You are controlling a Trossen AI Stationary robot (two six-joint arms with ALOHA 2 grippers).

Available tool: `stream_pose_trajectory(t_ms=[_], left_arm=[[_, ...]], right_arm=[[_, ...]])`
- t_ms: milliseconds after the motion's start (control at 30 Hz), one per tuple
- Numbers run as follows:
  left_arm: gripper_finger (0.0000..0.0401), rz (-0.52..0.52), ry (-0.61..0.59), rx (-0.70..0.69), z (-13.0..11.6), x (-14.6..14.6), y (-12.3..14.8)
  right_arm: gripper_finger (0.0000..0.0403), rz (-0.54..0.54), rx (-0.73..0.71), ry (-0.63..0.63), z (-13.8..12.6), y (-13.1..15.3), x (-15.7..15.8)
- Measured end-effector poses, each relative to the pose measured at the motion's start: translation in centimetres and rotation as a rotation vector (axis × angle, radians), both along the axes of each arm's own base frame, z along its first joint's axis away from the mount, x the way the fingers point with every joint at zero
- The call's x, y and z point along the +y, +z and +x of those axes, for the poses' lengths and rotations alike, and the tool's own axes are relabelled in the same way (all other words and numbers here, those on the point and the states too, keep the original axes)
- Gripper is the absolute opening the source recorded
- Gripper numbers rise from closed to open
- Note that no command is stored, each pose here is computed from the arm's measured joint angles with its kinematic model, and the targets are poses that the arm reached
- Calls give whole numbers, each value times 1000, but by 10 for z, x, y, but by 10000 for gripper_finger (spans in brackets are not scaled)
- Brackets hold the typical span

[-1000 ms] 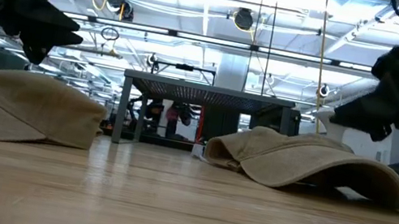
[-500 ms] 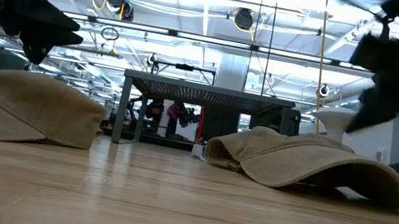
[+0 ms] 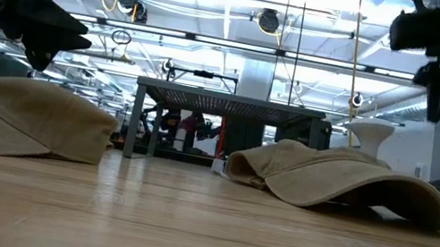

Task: Pick & Place hat
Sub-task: Put the bottom right black cap on the shelf

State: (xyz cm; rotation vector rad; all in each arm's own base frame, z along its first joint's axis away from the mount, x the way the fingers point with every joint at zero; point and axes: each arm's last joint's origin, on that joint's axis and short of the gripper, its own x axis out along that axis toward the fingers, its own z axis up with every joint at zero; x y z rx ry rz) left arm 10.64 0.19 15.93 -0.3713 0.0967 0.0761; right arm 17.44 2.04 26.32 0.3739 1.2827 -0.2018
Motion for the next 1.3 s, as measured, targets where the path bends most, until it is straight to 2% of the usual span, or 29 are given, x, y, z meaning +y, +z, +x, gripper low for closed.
stream_pose_trajectory(t_ms=[167,433,667,800,967,1100,1300], left_arm=[[122,0,0,-1,0,0,0],[122,0,0,-1,0,0,0],[122,0,0,-1,0,0,0],[122,0,0,-1,0,0,0],[122,0,0,-1,0,0,0],[122,0,0,0,0,0,0],[122,0,0,-1,0,0,0]], right_arm=[[171,62,113,51,5,19,6],[171,91,176,219,10,37,27],[172,10,162,529,3,38,54],[182,-70,150,623,-3,38,67],[197,-106,137,673,-6,37,76],[200,-106,158,658,0,31,82],[191,-108,189,637,8,3,86]])
